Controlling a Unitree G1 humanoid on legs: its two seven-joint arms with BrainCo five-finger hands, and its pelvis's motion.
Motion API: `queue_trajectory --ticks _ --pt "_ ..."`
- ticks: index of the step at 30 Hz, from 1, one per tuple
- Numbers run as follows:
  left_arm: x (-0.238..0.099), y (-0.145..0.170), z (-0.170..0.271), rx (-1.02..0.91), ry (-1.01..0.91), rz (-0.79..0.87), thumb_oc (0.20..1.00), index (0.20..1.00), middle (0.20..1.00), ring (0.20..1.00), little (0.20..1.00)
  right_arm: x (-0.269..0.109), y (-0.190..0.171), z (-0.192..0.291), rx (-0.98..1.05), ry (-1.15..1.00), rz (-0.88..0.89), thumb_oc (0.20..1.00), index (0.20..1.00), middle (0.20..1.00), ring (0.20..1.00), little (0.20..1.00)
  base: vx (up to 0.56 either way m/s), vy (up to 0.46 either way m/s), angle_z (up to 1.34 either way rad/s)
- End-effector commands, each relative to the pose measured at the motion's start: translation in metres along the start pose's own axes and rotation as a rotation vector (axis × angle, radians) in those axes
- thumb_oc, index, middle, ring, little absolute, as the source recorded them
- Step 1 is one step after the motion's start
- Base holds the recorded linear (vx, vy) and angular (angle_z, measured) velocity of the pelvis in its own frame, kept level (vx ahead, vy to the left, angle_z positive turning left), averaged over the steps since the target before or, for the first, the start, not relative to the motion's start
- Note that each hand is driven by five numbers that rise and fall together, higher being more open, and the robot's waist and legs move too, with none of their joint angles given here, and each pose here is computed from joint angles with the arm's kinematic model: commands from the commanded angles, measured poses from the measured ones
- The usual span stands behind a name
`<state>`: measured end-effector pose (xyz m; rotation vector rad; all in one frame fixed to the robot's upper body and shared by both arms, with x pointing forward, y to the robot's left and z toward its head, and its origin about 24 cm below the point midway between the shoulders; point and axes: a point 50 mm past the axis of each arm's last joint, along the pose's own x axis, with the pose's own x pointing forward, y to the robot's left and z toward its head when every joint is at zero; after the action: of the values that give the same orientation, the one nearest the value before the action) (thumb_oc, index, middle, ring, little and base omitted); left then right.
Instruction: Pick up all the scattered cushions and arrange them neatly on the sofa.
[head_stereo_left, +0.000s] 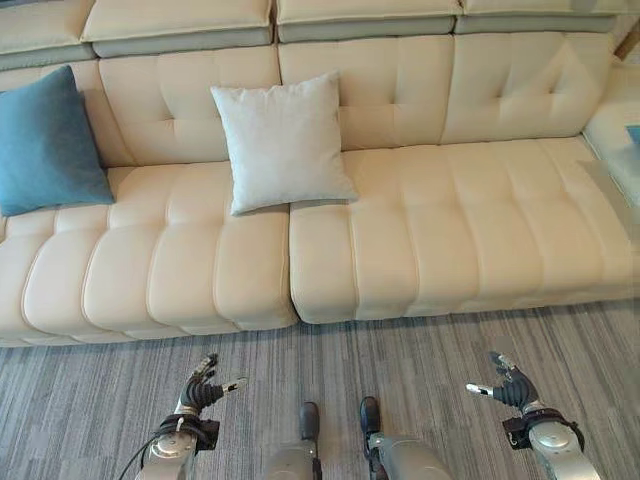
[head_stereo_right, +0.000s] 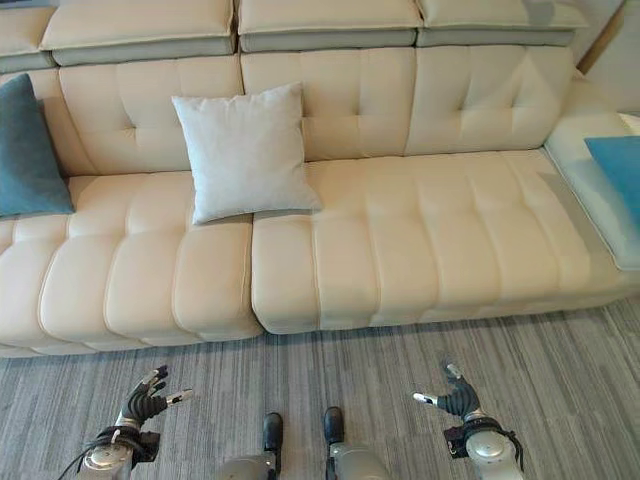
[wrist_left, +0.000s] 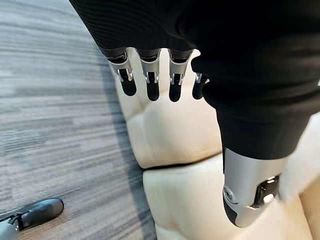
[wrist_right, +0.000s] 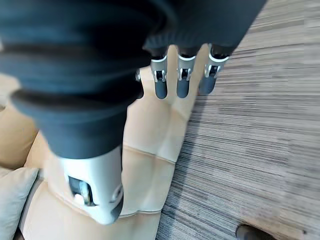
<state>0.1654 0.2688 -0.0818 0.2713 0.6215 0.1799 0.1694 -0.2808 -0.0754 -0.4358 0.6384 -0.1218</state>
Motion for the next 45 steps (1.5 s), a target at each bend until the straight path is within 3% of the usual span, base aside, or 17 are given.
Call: queue_trajectory --ticks 1,7,14,25,39,45 --pt "-0.005 0.008 -0.004 0.063 -0.004 -0.013 1.000 1.000 1.000 1.000 1.000 -0.004 0.000 -0.001 0.050 -0.015 -0.005 1.000 1.000 1.000 1.000 1.000 0.03 0.075 -0.54" --pt "-0.003 0.009 -0.001 0.080 -0.006 -0.004 1.000 1.000 1.000 1.000 1.000 0.001 0.007 0.007 0.159 -0.023 -0.020 1.000 1.000 1.000 1.000 1.000 -0.01 0.058 -0.79" --pt "-0.005 0.006 0.002 0.061 -0.015 -0.007 1.000 1.000 1.000 1.000 1.000 0.007 0.018 0.027 0.227 -0.080 -0.025 1.000 1.000 1.000 1.000 1.000 0.13 -0.102 -2.49" --pt "-0.001 -0.022 0.011 0.038 -0.047 -0.097 1.000 1.000 1.000 1.000 1.000 0.002 0.004 0.023 0.230 -0.081 -0.069 1.000 1.000 1.000 1.000 1.000 0.23 -0.151 -0.47" --pt "-0.007 -0.013 -0.001 0.055 -0.003 -0.077 1.000 1.000 1.000 1.000 1.000 0.000 0.012 0.016 0.180 -0.054 -0.034 1.000 1.000 1.000 1.000 1.000 0.46 0.092 -0.58" --pt "-0.005 -0.004 0.008 0.063 -0.033 -0.050 1.000 1.000 1.000 1.000 1.000 0.007 0.027 0.039 0.167 -0.130 0.022 1.000 1.000 1.000 1.000 1.000 0.40 0.201 -0.36"
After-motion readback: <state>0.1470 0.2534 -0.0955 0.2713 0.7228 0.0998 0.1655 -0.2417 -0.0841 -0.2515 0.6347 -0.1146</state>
